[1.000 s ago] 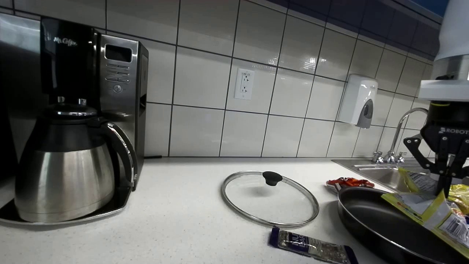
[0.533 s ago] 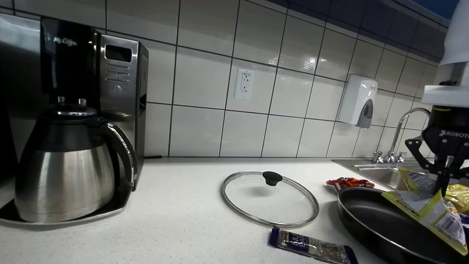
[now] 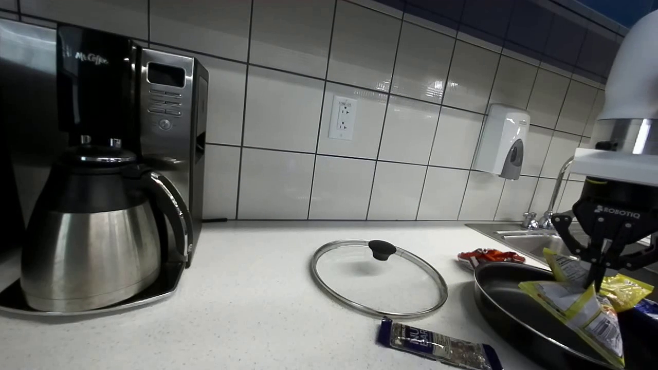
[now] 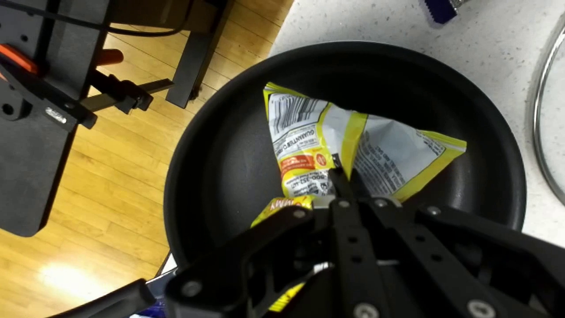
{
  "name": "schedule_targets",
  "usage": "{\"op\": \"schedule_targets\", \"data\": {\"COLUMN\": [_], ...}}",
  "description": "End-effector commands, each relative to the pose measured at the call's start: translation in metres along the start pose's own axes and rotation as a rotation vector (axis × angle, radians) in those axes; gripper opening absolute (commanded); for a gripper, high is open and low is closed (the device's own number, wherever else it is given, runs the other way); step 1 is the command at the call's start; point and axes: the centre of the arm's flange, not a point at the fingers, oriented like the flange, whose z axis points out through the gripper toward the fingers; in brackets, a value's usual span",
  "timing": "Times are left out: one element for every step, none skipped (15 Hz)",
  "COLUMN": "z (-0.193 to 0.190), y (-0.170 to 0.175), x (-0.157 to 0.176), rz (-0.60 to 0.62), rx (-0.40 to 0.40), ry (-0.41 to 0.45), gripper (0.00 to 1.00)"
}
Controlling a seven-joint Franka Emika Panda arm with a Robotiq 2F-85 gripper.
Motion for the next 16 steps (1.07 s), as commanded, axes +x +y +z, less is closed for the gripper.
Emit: {"op": "schedule_targets", "data": {"z": [0.023, 0.029, 0.035, 0.039, 0.044, 0.048, 0.051, 0.053, 0.055, 0.057, 0.057, 0.057, 0.057, 0.057, 0.057, 0.056], "y": [-0.005, -0.006, -0.008, -0.008, -0.010, -0.012, -0.013, -0.014, -0.015, -0.015, -0.015, -0.015, -0.014, -0.014, -0.014, -0.014], "x": [-0.001, -0.003, -0.006, -0.008, -0.010, -0.012, -0.014, -0.016, -0.018, -0.020, -0.022, -0.023, -0.023, -0.024, -0.024, -0.025], "rz": [-0.029, -0.038, -0.045, -0.049, -0.056, -0.067, -0.075, -0.081, -0.085, -0.088, -0.089, -0.089, -0.088, -0.087, -0.087, -0.087], "rx": [-0.003, -0.006, -0.014, -0.016, -0.016, -0.014, -0.011, -0.007, -0.005, -0.004, -0.003, -0.002, -0.002, -0.001, -0.001, -0.001], "ry": [-0.034, -0.045, -0.053, -0.062, -0.074, -0.084, -0.092, -0.100, -0.109, -0.115, -0.120, -0.123, -0.124, -0.126, -0.125, -0.125], "gripper": [0.00, 0.00, 0.00, 0.00, 0.00, 0.00, 0.00, 0.00, 0.00, 0.00, 0.00, 0.00, 0.00, 0.00, 0.00, 0.00]}}
